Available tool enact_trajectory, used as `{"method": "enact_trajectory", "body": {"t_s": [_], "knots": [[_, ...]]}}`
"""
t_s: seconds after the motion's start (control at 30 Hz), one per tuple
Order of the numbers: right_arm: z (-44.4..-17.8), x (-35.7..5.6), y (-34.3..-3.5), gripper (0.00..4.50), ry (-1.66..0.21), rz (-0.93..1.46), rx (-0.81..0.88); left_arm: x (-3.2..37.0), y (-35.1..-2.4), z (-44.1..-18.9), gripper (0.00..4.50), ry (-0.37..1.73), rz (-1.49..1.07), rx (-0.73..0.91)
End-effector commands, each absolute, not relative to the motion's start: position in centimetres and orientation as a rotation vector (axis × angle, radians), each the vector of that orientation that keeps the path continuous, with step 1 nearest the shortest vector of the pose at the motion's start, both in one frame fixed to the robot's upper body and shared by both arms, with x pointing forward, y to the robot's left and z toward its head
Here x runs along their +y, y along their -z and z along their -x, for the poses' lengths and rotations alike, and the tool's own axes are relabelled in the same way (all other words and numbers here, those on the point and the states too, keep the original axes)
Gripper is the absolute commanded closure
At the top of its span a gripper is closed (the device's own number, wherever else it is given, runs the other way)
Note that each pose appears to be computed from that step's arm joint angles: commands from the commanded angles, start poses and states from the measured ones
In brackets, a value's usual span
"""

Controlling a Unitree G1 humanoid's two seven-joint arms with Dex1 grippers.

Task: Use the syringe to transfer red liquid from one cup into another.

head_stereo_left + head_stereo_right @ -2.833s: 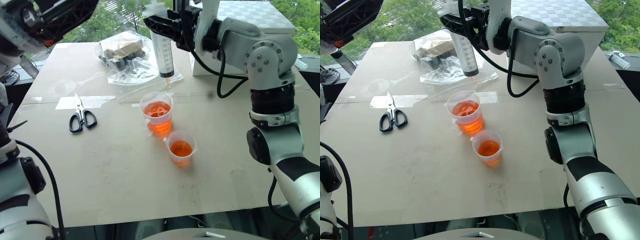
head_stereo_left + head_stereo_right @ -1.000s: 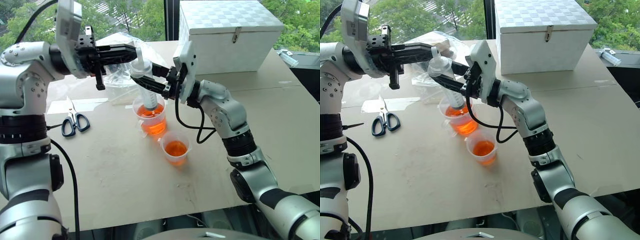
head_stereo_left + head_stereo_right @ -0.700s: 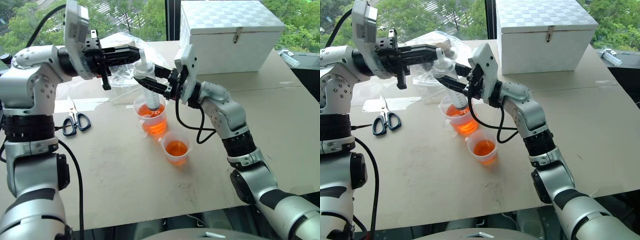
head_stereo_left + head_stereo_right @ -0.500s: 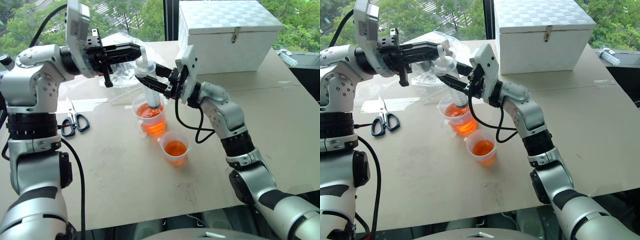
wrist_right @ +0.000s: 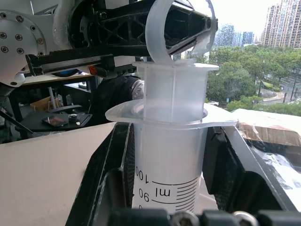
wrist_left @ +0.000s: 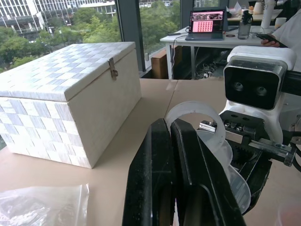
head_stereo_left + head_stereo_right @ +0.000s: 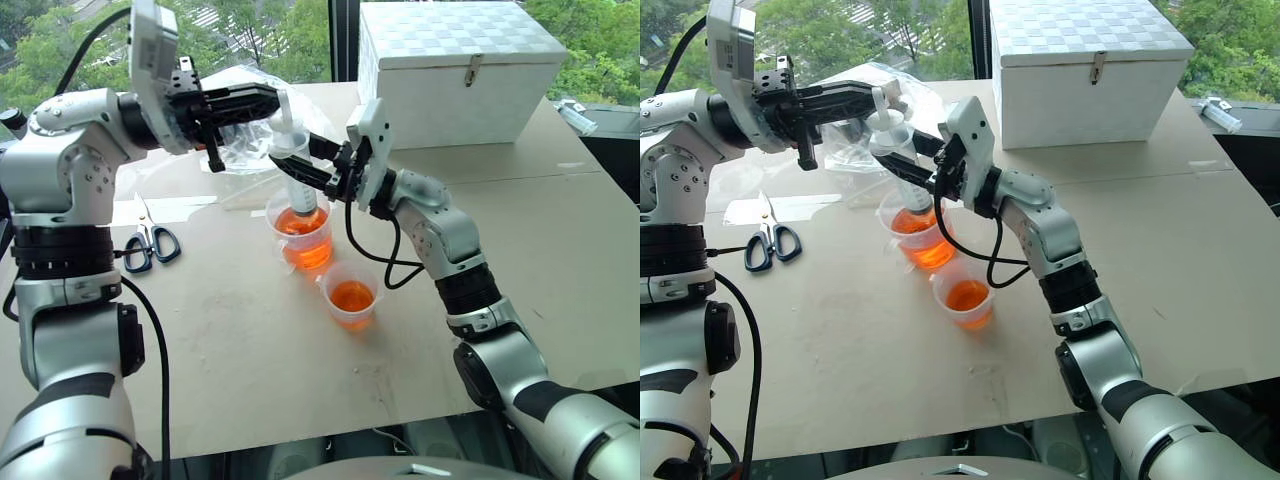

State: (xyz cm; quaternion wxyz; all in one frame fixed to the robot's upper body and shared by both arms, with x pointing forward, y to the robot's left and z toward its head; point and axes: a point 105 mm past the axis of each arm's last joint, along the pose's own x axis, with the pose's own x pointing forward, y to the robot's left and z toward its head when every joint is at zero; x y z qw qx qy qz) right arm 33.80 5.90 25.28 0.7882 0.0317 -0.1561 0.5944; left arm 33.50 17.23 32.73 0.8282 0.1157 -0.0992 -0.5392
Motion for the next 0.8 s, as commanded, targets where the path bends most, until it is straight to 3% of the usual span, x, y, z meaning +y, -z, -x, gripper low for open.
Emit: {"method": "enact_trajectory", "body": {"t_s": [0.03,0.6,0.63,0.7,0.8], "knots": [[-32.5,7.1,-24.5,3.00,-1.357,-0.038,-0.325,18.4,-36.6,-32.7,4.48,1.070,-0.249,-0.362],[-33.0,6.9,-26.1,3.00,-1.334,-0.050,-0.369,18.6,-36.1,-31.9,4.48,1.106,-0.241,-0.321],[-33.1,6.8,-26.6,3.00,-1.329,-0.053,-0.381,18.6,-36.0,-31.7,4.05,1.115,-0.246,-0.310],[-33.3,6.7,-27.5,3.00,-1.320,-0.061,-0.405,19.0,-36.5,-32.3,3.69,1.045,-0.270,-0.341],[-33.4,6.5,-28.4,3.00,-1.312,-0.066,-0.432,19.5,-36.2,-32.4,2.74,1.028,-0.294,-0.329]]}}
